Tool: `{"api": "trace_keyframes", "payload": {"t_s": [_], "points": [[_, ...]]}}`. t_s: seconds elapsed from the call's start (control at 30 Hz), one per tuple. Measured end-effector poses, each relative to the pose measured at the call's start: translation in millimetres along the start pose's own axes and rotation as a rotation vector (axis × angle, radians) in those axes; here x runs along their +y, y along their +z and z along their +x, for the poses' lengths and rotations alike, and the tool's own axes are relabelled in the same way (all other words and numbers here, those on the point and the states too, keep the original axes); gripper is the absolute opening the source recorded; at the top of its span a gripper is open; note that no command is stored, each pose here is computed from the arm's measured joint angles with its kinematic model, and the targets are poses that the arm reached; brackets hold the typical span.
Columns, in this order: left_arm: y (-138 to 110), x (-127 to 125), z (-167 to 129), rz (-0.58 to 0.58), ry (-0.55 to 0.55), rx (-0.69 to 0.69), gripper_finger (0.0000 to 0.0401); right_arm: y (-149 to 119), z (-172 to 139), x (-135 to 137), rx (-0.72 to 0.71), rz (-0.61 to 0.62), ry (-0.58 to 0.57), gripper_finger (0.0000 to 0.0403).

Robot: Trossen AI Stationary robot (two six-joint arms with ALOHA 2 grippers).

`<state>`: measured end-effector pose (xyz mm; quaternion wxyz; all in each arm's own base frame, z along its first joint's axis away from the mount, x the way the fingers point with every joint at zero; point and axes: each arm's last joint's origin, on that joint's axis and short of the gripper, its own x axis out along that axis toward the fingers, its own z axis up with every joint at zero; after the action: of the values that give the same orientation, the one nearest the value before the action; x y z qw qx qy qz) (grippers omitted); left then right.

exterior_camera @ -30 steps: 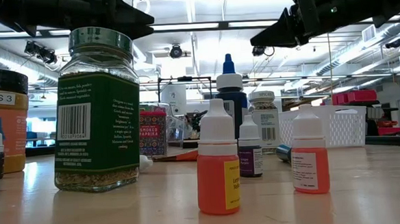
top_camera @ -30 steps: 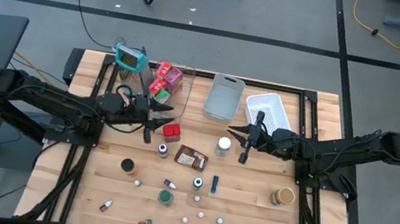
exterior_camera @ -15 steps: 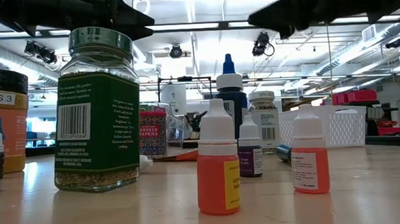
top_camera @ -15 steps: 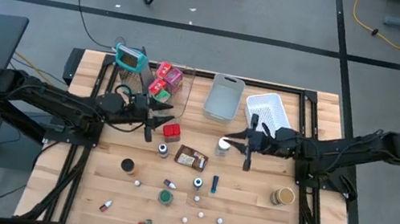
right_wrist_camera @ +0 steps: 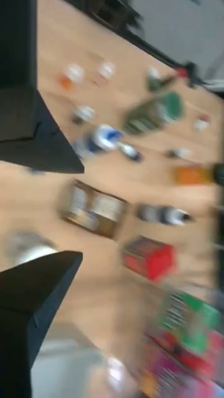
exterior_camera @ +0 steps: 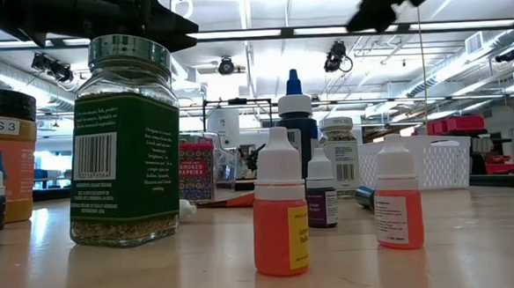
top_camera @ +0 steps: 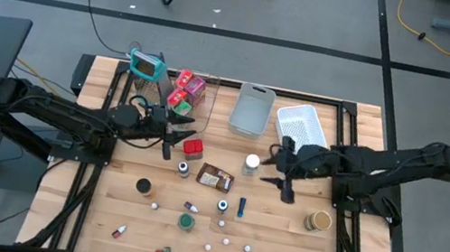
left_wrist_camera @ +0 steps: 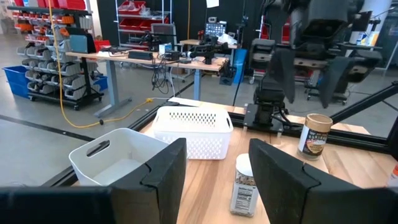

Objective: Pick & Place Kitchen Items
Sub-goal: Put the gold spice bottle into the white bin

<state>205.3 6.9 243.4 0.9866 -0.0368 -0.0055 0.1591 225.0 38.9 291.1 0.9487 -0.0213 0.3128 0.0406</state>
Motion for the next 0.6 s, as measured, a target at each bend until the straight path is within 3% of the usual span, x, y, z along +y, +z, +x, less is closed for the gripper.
{"api": "trace_keyframes", "payload": {"t_s": [0.33,0.6], "points": [[-2,0,0,0.006,0.001,0.020,0.0183,-22,-20,38,0.359,0.320,0.134,0.0279],[-2,0,0,0.006,0.010,0.016,0.0183,-47,-31,62,0.650,0.394,0.138,0.0288]]}}
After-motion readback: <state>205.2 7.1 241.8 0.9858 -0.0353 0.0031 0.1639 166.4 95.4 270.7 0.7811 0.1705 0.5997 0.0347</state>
